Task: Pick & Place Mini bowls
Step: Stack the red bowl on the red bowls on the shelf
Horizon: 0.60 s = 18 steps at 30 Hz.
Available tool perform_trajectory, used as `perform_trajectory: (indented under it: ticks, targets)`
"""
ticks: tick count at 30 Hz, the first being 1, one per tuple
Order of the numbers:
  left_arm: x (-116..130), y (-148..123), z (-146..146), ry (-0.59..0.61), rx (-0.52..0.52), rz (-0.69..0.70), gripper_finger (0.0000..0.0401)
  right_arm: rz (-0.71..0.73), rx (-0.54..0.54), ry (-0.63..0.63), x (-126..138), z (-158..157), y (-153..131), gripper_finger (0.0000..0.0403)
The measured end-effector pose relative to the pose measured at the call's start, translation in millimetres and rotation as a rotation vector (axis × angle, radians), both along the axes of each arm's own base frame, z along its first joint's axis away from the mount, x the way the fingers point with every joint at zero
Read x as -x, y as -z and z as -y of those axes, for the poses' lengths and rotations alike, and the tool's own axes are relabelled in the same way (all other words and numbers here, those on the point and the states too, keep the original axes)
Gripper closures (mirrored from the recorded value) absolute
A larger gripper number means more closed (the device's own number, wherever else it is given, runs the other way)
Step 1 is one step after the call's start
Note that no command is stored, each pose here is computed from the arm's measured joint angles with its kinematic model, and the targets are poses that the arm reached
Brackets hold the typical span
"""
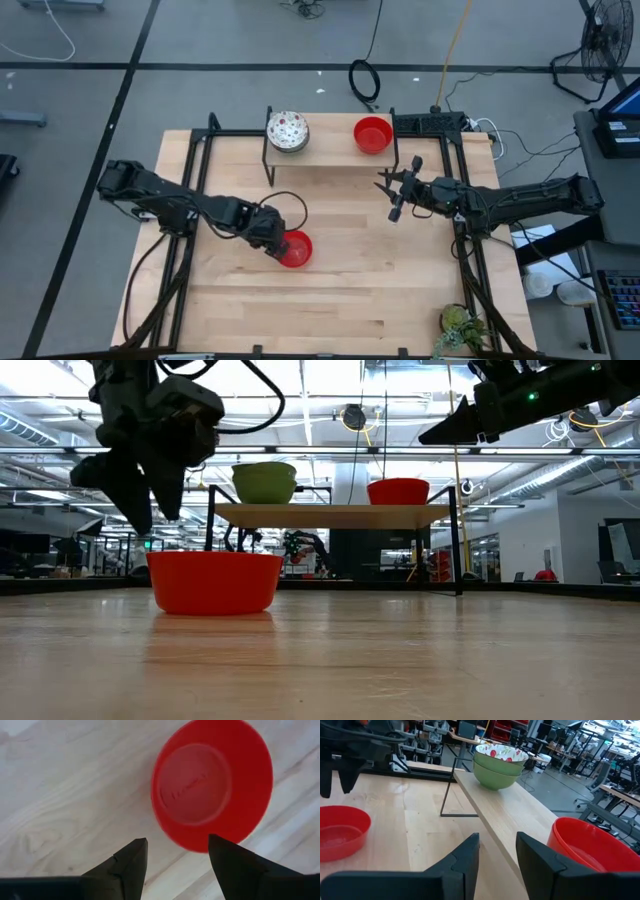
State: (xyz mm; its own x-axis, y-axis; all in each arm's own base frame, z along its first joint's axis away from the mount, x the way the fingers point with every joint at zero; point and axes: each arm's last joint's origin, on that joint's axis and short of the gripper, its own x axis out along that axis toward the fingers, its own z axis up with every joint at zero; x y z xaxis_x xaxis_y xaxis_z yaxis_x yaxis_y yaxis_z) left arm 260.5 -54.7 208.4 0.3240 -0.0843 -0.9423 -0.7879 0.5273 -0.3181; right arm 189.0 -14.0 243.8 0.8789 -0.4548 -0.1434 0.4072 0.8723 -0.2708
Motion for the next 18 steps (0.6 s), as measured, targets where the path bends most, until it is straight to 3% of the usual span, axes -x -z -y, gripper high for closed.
perform_trajectory:
  ticks: [12,18]
  targets:
    - [-1.0,4.2,-2.3,-0.059,-0.061,0.007,0.0192,-0.009,0.016,-0.003,0.0,0.0,-0.1,0.0287]
    - [-8.6,23.6,-1.0,-0.044,-0.054,-0.068,0.0192,-0.009,0.018,-0.003,0.0,0.0,-0.1,0.0287]
